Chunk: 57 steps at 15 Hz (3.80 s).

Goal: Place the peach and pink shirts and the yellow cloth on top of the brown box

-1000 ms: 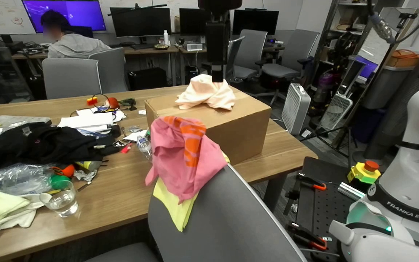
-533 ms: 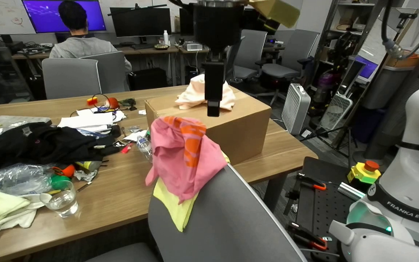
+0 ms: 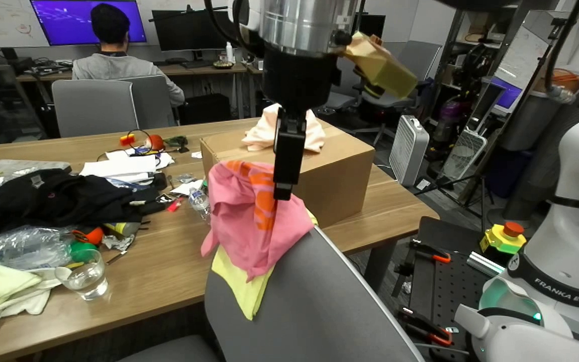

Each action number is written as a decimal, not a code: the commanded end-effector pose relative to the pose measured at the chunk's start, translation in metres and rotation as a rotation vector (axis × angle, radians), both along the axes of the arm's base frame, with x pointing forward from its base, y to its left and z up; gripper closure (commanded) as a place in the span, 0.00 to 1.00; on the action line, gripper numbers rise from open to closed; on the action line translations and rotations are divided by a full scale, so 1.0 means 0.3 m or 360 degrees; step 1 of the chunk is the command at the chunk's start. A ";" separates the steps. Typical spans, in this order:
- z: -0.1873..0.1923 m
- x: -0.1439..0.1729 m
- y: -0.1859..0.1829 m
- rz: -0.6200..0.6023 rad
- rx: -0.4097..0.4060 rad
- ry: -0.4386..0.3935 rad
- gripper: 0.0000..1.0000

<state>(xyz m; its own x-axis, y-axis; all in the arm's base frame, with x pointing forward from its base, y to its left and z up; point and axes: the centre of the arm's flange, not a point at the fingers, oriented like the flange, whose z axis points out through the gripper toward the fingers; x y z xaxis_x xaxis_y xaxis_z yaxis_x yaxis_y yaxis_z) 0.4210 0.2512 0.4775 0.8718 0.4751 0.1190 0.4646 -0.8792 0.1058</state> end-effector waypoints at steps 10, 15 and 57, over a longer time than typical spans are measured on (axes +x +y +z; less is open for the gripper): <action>-0.125 -0.098 0.043 -0.0029 0.0065 -0.0351 0.00; -0.165 -0.099 0.032 0.0006 0.0008 -0.0580 0.00; 0.580 0.426 -0.494 -0.0930 -0.0254 -0.1274 0.97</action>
